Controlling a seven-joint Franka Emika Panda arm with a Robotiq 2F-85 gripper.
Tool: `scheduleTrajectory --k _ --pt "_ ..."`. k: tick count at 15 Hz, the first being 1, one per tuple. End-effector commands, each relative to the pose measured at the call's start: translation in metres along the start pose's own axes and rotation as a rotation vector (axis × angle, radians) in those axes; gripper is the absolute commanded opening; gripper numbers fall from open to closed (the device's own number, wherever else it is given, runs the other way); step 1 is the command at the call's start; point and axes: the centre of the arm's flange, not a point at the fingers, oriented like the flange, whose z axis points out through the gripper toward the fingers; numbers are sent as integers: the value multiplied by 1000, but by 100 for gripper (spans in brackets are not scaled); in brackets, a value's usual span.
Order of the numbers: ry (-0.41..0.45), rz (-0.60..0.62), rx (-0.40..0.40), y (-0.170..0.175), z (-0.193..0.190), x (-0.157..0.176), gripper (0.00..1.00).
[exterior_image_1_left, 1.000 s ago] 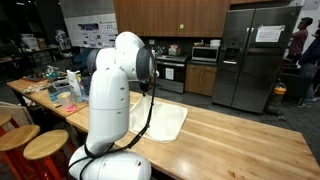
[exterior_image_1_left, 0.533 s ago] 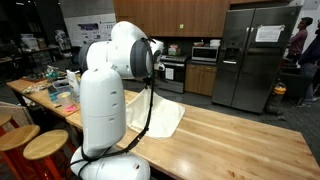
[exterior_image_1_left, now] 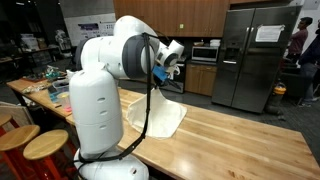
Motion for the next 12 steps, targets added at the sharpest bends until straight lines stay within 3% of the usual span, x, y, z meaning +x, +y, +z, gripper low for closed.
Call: scheduleTrajectory --k 1,7,12 --pt "14 34 65 64 -24 0 0" --pt "22 122 65 162 -62 28 0" --pt "31 146 45 216 -84 41 0"
